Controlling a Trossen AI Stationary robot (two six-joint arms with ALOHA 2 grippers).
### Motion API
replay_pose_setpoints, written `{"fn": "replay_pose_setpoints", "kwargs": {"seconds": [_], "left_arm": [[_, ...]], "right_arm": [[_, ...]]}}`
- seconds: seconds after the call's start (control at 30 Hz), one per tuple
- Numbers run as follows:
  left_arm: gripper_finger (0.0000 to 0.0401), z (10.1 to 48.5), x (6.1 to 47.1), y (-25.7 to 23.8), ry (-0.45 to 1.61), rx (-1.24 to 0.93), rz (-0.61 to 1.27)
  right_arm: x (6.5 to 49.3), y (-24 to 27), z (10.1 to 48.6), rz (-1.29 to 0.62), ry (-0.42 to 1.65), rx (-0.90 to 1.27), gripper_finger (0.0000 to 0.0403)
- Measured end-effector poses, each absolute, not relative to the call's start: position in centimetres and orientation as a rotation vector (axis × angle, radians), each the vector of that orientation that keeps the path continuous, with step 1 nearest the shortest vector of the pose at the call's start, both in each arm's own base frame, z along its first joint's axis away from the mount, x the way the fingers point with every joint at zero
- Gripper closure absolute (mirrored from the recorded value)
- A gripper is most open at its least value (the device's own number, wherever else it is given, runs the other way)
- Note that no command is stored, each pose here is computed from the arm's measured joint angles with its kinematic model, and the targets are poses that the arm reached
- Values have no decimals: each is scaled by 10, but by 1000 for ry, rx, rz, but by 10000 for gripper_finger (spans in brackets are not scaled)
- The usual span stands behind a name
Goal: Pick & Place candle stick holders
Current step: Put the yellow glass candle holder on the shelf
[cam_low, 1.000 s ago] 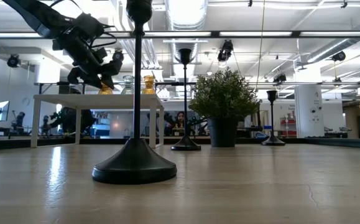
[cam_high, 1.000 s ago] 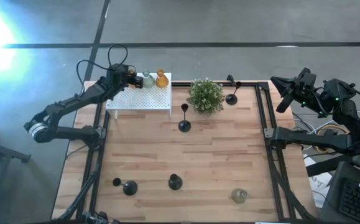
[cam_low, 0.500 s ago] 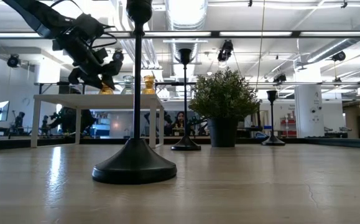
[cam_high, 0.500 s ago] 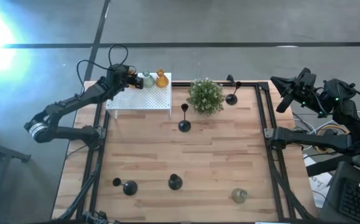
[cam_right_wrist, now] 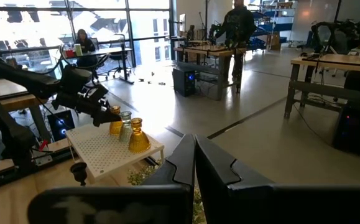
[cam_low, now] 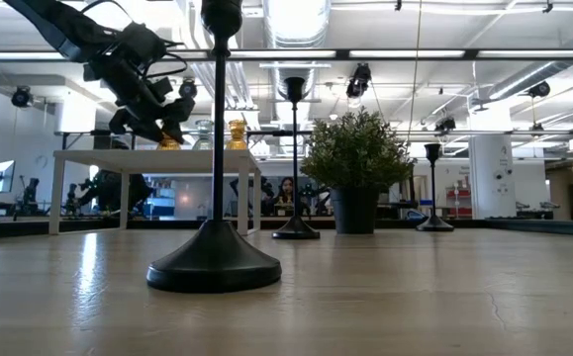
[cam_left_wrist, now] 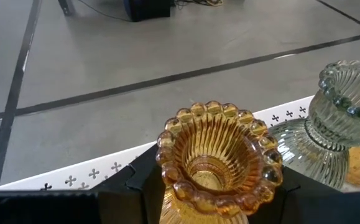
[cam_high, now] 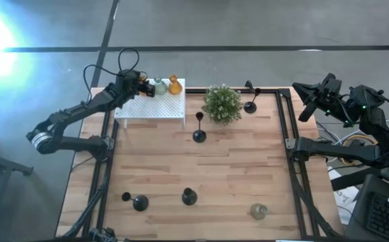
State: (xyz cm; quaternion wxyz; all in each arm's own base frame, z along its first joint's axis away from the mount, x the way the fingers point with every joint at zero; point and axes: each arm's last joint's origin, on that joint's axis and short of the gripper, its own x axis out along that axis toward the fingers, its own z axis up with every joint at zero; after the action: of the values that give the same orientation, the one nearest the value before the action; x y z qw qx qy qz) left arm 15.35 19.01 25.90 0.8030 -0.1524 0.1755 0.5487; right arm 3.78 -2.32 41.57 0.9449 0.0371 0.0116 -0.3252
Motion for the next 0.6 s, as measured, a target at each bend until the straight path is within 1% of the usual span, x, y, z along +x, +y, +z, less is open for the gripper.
{"fn": "replay_pose_setpoints", "kwargs": {"seconds": [0.3, 0.6], "left_arm": [[188, 257, 153, 190, 391, -326, 1176], [183, 262, 153, 190, 389, -292, 1169]], "right_arm": [[38, -23, 416, -663, 24, 75, 394], [38, -23, 416, -663, 24, 75, 394]]}}
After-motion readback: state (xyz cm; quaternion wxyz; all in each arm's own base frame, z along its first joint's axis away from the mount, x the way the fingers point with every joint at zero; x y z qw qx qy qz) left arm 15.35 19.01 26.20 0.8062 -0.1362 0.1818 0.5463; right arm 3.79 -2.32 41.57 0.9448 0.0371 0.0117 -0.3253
